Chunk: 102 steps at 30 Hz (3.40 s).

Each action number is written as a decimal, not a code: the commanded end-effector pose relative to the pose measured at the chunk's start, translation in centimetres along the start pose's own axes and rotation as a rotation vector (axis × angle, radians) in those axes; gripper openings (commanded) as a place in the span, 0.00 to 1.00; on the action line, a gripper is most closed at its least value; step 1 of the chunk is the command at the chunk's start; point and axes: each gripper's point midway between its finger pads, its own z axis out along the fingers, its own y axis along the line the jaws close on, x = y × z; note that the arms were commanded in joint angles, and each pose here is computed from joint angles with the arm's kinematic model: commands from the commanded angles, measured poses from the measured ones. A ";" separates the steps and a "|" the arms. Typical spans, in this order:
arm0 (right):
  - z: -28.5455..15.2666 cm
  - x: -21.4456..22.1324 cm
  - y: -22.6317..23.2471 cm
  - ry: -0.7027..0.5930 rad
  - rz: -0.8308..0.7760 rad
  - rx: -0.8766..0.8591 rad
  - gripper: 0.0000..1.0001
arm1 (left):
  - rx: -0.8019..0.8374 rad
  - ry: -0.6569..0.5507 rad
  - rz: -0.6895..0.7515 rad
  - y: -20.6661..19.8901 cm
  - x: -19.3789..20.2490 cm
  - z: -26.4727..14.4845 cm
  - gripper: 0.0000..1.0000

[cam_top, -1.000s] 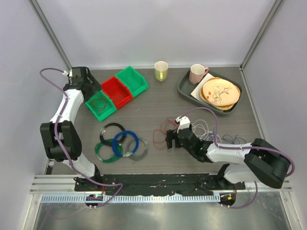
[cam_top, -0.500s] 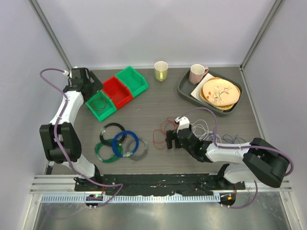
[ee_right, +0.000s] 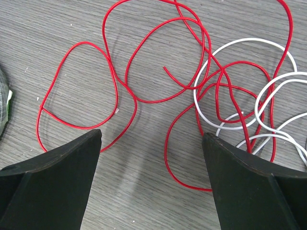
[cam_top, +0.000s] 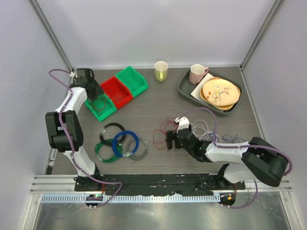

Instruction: Untangle the cables

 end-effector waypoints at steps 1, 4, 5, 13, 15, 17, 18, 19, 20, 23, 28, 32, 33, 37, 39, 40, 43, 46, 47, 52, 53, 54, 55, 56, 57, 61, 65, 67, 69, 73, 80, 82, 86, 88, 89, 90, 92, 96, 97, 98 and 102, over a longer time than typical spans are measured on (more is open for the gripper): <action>0.3 -2.0 0.5 -0.054 0.022 0.002 0.91 | 0.043 -0.073 -0.012 -1.6 -2.4 -0.6 0.49; 0.2 -2.1 0.6 -0.059 0.023 -0.001 0.91 | 0.032 -0.058 -0.013 -1.3 -2.2 0.0 0.44; 0.2 -2.1 0.6 -0.059 0.025 -0.001 0.91 | 0.035 -0.056 -0.015 -1.4 -2.2 0.1 0.42; 0.1 -2.1 0.4 -0.064 0.027 0.004 0.91 | 0.012 -0.022 -0.016 -1.1 -1.6 1.0 0.35; 0.1 -2.1 0.4 -0.062 0.025 0.003 0.91 | 0.007 -0.016 -0.013 -1.1 -1.5 1.3 0.35; 0.0 -2.1 0.4 -0.062 0.025 0.003 0.91 | -0.001 -0.008 -0.013 -1.0 -1.4 1.6 0.35; 0.0 -2.2 0.4 -0.066 0.025 0.005 0.91 | -0.009 0.003 -0.013 -0.9 -1.2 1.5 0.34; 0.0 -2.3 0.4 -0.066 0.025 0.005 0.91 | -0.012 0.005 -0.014 -0.8 -1.3 1.5 0.34; -0.1 -2.3 0.4 -0.068 0.026 0.005 0.91 | -0.011 0.007 -0.016 -0.9 -1.3 1.4 0.33; -0.3 -2.8 0.5 -0.077 0.029 -0.004 0.91 | 0.003 0.022 -0.015 -1.3 -1.2 0.3 0.32; -1.5 -5.3 1.8 -0.138 0.038 -0.067 0.91 | 0.076 -0.105 -0.018 -2.7 -4.0 -6.8 0.35; -2.6 -7.3 2.3 -0.179 0.044 -0.089 0.91 | 0.189 -0.223 -0.032 -4.0 -3.9 -13.8 0.70; -2.9 -8.1 2.6 -0.193 0.058 -0.096 0.91 | 0.229 -0.231 -0.015 -4.8 -3.2 -15.0 0.81; -3.4 -10.0 1.0 -0.206 0.064 0.021 0.92 | 0.447 -0.172 0.146 -9.1 3.8 -20.1 1.00; -3.6 -11.8 0.9 -0.221 0.071 0.059 0.93 | 0.567 -0.096 0.245 -11.7 8.4 -21.5 1.00; -3.7 -11.8 0.4 -0.204 0.064 0.095 0.93 | 0.575 -0.048 0.277 -11.6 10.8 -21.0 1.00; -3.4 -12.8 -0.7 -0.183 0.064 0.143 0.97 | 0.637 0.060 0.371 -12.5 17.1 -21.5 1.00; -2.2 -13.8 -2.1 -0.140 -0.026 0.134 0.98 | 0.656 0.115 0.414 -11.8 20.9 -21.0 1.00; -1.5 -13.9 -1.7 -0.118 -0.088 0.086 0.98 | 0.668 0.121 0.418 -11.6 21.4 -21.1 1.00; 2.2 -12.2 -3.3 0.037 -0.386 -0.050 1.00 | 0.628 0.133 0.416 -9.8 22.8 -20.0 1.00; 2.9 -12.6 -3.3 0.051 -0.397 -0.060 1.00 | 0.619 0.129 0.414 -9.6 22.7 -19.9 1.00; 4.2 -11.2 -4.1 0.113 -0.404 -0.073 0.99 | 0.615 0.122 0.412 -9.2 22.8 -19.9 1.00; 4.7 -10.2 -4.7 0.170 -0.425 -0.069 0.99 | 0.615 0.111 0.409 -9.1 22.6 -19.9 1.00; 5.3 -10.3 -4.1 0.184 -0.427 -0.114 0.98 | 0.614 0.105 0.409 -9.0 22.6 -19.9 1.00; 6.5 -8.7 -4.6 0.241 -0.423 -0.111 0.95 | 0.620 0.099 0.408 -8.8 22.6 -20.0 1.00; 8.7 -9.6 -4.2 0.295 -0.372 -0.134 0.66 | 0.585 0.061 0.398 -8.0 22.0 -19.7 1.00; 8.6 -15.4 -2.8 0.158 -0.314 -0.125 0.06 | 0.611 0.068 0.401 -8.1 22.1 -20.3 1.00; 7.3 -19.0 -1.1 0.065 -0.300 -0.171 0.01 | 0.629 0.064 0.400 -8.2 22.0 -20.7 1.00; 4.3 -22.6 0.5 -0.036 -0.286 -0.189 0.01 | 0.649 0.054 0.403 -8.2 22.0 -20.9 1.00; -2.1 -27.8 3.1 -0.221 -0.238 -0.209 0.01 | 0.744 0.068 0.416 -8.8 22.6 -22.3 1.00; -16.5 -35.9 6.5 -0.654 -0.016 -0.447 0.01 | 0.875 0.092 0.449 -9.7 23.5 -24.2 1.00; -20.6 -37.5 7.5 -0.747 0.052 -0.546 0.01 | 0.910 0.100 0.456 -9.9 23.8 -24.6 1.00; -25.3 -39.1 8.6 -0.840 0.147 -0.687 0.01 | 0.947 0.109 0.462 -10.2 24.1 -25.1 1.00; -26.6 -39.7 8.7 -0.878 0.184 -0.719 0.01 | 0.958 0.101 0.464 -10.4 24.0 -25.1 1.00; -26.8 -39.9 8.7 -0.888 0.193 -0.724 0.01 | 0.959 0.104 0.465 -10.3 24.1 -25.1 1.00; -26.3 -39.8 8.6 -0.869 0.198 -0.709 0.01 | 0.961 0.106 0.466 -10.3 24.2 -25.0 1.00; -24.9 -40.0 7.7 -0.842 0.196 -0.629 0.01 | 0.973 0.118 0.468 -10.5 24.4 -25.2 1.00; -20.9 -38.4 7.8 -0.715 0.193 -0.580 0.01 | 1.103 0.151 0.512 -11.4 25.2 -27.6 1.00; -20.3 -37.7 8.4 -0.679 0.190 -0.612 0.01 | 1.122 0.148 0.521 -11.6 25.3 -28.0 1.00; -19.7 -37.3 8.8 -0.654 0.204 -0.629 0.01 | 1.141 0.137 0.528 -11.8 25.3 -28.5 1.00; -17.7 -35.5 10.1 -0.575 0.278 -0.681 0.01 | 1.169 0.104 0.573 -12.5 25.8 -29.8 1.00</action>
